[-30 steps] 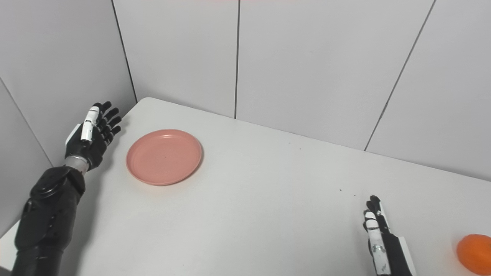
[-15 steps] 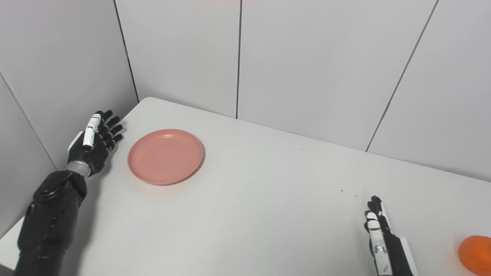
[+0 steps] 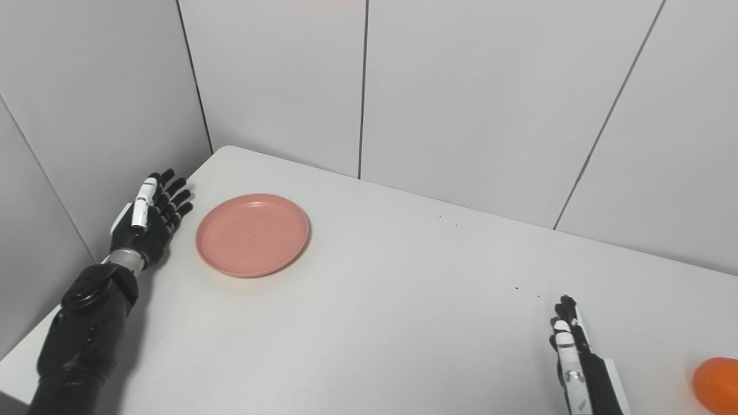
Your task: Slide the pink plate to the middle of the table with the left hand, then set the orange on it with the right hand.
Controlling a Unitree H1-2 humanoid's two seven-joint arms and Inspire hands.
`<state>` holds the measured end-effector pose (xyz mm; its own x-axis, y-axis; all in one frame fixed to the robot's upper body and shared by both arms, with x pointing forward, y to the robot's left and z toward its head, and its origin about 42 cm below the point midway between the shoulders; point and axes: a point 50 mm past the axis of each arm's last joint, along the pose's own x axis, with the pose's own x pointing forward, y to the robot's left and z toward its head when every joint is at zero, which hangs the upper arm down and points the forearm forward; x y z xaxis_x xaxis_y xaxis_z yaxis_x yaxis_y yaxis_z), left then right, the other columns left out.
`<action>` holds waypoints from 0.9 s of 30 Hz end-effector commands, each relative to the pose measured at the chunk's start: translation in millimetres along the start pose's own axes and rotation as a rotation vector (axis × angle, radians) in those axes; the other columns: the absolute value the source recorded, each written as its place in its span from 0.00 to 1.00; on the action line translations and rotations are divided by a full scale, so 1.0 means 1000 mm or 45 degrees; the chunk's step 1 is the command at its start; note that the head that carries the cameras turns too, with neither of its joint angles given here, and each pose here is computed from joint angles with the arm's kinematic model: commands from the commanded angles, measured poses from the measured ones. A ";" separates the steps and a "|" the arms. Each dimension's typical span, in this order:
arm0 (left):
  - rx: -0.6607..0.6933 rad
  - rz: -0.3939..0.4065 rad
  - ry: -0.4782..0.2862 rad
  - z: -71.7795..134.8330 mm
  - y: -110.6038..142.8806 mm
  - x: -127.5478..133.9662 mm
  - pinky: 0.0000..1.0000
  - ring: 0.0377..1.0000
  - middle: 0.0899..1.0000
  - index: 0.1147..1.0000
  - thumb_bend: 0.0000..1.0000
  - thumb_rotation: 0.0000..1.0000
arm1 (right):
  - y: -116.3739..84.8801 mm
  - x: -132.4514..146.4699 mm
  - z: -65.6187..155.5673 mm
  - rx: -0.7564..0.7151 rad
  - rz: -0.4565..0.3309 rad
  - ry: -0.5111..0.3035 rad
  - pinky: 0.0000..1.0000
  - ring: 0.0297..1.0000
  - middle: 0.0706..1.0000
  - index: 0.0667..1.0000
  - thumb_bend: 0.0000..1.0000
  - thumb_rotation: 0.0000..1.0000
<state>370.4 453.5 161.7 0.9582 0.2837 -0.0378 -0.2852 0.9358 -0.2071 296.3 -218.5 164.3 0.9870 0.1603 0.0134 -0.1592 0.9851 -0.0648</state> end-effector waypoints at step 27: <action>0.049 -0.182 0.076 -0.005 -0.046 -0.005 0.91 0.92 0.93 0.91 0.33 1.00 | -0.003 0.005 0.017 -0.025 -0.007 -0.098 1.00 1.00 1.00 1.00 0.03 1.00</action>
<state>376.5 414.7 163.2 0.9847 0.1634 -0.0598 -0.1717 0.9684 -0.1809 296.7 -219.8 164.2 0.9879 0.1543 0.0131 -0.1531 0.9858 -0.0695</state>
